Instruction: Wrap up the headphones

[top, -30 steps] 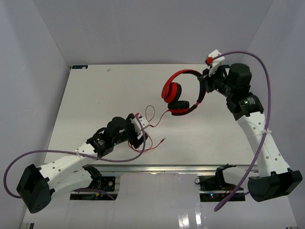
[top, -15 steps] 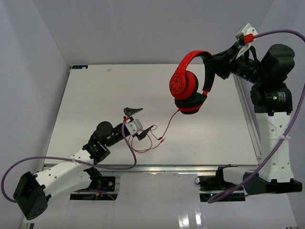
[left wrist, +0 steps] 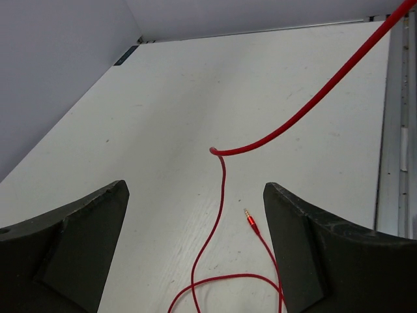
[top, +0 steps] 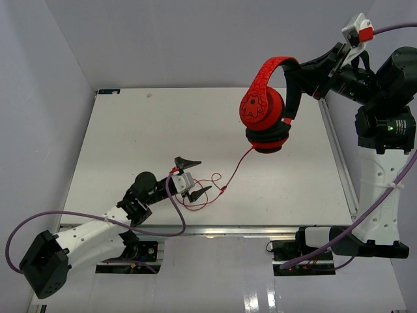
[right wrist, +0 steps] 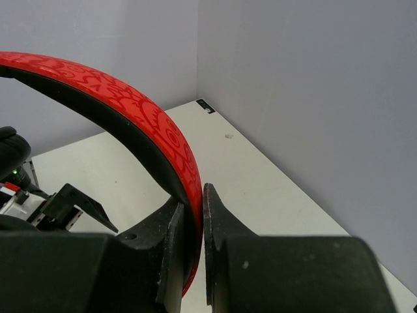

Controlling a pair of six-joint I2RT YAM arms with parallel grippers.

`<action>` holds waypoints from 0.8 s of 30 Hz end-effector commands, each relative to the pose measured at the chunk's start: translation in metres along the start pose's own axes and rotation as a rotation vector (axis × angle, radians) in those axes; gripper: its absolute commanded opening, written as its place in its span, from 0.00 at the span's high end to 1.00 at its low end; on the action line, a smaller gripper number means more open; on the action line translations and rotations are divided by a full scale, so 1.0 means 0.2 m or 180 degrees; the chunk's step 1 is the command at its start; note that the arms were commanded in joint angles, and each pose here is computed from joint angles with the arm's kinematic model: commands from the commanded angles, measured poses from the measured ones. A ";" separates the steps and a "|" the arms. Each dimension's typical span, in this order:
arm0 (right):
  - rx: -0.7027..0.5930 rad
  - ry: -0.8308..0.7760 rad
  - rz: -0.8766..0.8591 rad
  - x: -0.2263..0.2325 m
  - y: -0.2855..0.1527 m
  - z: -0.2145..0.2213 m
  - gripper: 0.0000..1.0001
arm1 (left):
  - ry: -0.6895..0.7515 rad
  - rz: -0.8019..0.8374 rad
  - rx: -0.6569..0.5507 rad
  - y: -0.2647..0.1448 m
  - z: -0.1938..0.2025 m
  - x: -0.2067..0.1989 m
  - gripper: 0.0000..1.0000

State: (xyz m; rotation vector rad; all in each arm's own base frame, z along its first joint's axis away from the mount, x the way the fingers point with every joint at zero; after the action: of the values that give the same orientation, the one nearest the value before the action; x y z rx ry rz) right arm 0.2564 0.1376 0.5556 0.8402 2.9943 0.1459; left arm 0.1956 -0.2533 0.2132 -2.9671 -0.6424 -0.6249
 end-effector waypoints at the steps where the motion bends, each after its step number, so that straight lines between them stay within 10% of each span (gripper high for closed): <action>1: -0.0115 -0.0010 -0.0105 0.08 -0.03 -0.09 0.92 | 0.0185 -0.0530 0.0185 -0.09 0.03 0.18 0.04; 24: -0.0152 0.0156 -0.0192 0.09 -0.02 -0.07 0.92 | -0.0759 0.0535 -0.0620 0.24 0.01 0.04 0.09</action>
State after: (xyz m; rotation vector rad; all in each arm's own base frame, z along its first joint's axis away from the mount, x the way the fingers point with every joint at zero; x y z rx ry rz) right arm 0.2526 0.1417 0.5535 0.7829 3.0723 0.1877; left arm 0.2297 -0.2727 0.1811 -3.1111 -0.5090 -0.2946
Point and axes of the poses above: each gripper's point midway between its finger pads, its own y axis out along the fingers, its own x axis along the line the jaws close on, z = x × y, the point moved 2 cm from there along -y, back along the fingers, and after that the axes turned 4 degrees about y, right-handed, at the moved point
